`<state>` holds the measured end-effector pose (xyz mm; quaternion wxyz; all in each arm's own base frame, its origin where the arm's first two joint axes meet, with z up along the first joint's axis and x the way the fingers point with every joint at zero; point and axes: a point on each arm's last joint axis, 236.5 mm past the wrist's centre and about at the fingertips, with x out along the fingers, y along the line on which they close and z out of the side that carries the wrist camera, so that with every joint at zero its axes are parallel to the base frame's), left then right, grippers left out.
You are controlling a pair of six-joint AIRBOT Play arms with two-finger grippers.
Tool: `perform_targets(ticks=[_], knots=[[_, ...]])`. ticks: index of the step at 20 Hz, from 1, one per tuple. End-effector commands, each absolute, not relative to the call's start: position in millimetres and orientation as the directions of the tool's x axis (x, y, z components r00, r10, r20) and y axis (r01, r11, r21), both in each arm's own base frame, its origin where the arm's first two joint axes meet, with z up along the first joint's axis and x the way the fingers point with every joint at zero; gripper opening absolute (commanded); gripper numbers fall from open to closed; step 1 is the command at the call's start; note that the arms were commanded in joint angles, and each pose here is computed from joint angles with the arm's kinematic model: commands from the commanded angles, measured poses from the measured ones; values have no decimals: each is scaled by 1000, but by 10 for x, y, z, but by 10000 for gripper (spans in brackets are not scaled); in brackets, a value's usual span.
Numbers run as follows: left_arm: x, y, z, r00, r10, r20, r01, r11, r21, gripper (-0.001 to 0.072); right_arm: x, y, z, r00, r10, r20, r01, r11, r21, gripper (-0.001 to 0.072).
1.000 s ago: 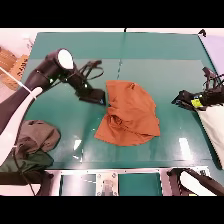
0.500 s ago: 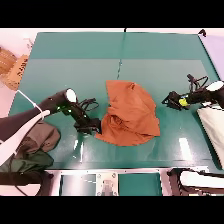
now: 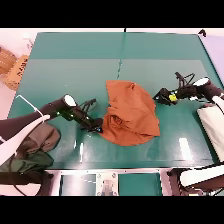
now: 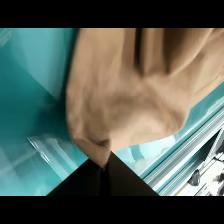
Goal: Fold the shirts.
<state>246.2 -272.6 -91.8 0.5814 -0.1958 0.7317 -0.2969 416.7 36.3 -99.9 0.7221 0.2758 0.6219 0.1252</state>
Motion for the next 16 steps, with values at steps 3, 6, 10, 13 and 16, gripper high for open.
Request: perform_targets(ticks=[3, 6, 10, 13, 16], knots=[[3085, -2357, -582, -139, -613, -778, 114, 770, -628, 22, 4000, 766, -1009, 65, 578, -813, 85, 809, 582, 16], [3557, -1891, -68, 29, -488, -872, 193, 859, -474, 20, 4189, 725, -459, 110, 605, -789, 33, 791, 611, 16], [3827, -1294, 1345, 369, -292, -882, 272, 942, -197, 21, 4507, 514, 1223, 438, 544, -716, -140, 828, 543, 16], [3666, -913, 2583, 632, -198, -749, 237, 970, -57, 21, 4250, 385, 2713, 691, 462, -556, -267, 878, 397, 16], [3255, -612, 3688, 830, -147, -537, 183, 983, 14, 21, 3654, 360, 3777, 842, 382, -380, -294, 917, 270, 16]])
